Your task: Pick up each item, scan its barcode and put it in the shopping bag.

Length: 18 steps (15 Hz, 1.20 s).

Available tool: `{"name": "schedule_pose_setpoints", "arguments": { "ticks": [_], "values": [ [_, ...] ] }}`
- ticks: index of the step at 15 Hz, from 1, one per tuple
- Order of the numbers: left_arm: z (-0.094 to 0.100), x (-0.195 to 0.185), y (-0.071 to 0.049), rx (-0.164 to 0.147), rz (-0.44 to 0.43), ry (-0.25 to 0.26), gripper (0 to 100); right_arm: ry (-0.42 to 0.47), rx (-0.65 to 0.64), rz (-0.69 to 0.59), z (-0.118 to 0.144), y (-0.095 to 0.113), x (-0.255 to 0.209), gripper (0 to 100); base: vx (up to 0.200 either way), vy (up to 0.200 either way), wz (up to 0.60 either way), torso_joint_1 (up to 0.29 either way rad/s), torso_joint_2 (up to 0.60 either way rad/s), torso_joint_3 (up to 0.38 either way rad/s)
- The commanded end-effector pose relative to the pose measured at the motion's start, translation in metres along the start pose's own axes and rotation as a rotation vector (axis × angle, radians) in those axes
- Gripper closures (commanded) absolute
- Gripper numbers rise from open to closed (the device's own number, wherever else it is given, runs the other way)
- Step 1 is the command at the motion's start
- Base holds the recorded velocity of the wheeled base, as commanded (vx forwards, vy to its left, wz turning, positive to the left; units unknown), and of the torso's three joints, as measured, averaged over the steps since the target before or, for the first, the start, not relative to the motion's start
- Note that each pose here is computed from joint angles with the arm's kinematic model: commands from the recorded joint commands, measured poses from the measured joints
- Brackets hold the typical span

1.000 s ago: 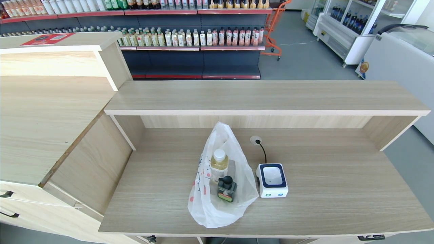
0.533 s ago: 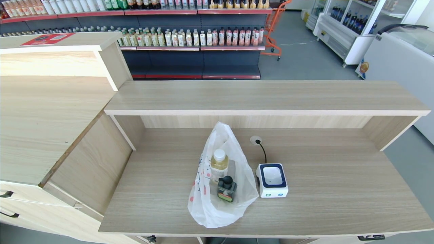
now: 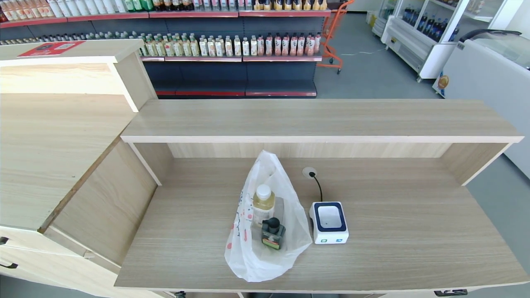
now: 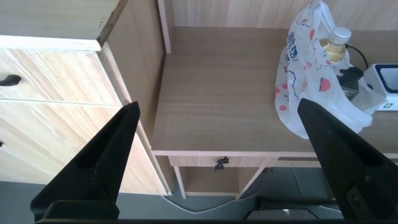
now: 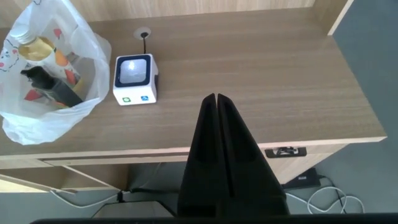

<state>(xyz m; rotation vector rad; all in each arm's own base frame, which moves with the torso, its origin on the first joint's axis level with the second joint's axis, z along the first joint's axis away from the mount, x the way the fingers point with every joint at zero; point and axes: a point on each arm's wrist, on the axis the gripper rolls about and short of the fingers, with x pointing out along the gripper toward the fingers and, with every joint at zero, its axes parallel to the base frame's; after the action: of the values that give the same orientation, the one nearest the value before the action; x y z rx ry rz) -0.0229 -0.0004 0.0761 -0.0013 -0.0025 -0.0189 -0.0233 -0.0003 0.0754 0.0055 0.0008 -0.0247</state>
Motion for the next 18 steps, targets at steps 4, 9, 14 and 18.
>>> {"name": "schedule_pose_setpoints", "arguments": {
  "ticks": [4, 9, 14, 18],
  "values": [
    [0.0, 0.0, 0.0, -0.002, 0.001, -0.001, 0, 0.004, 0.001, 0.0, 0.0001, 0.0, 0.0003, 100, 0.0, -0.15, 0.0, 0.008, 0.0, -0.003],
    [0.0, 0.0, 0.0, 0.001, 0.001, -0.001, 0, 0.004, -0.001, 0.0, 0.0001, 0.0, 0.0003, 100, 0.0, 0.0, 0.0, 0.0, 0.0, 0.0],
    [0.0, 0.0, 0.0, 0.0, 0.001, -0.001, 0, 0.004, 0.001, 0.0, 0.0001, 0.0, 0.0003, 100, 0.16, 0.0, 0.0, 0.003, 0.0, 0.001],
    [0.0, 0.0, 0.0, -0.002, 0.001, -0.001, 0, 0.002, 0.002, 0.0, 0.0003, 0.0, 0.0003, 100, 0.0, 0.0, 0.0, 0.0, 0.0, 0.0]
  ]
}}
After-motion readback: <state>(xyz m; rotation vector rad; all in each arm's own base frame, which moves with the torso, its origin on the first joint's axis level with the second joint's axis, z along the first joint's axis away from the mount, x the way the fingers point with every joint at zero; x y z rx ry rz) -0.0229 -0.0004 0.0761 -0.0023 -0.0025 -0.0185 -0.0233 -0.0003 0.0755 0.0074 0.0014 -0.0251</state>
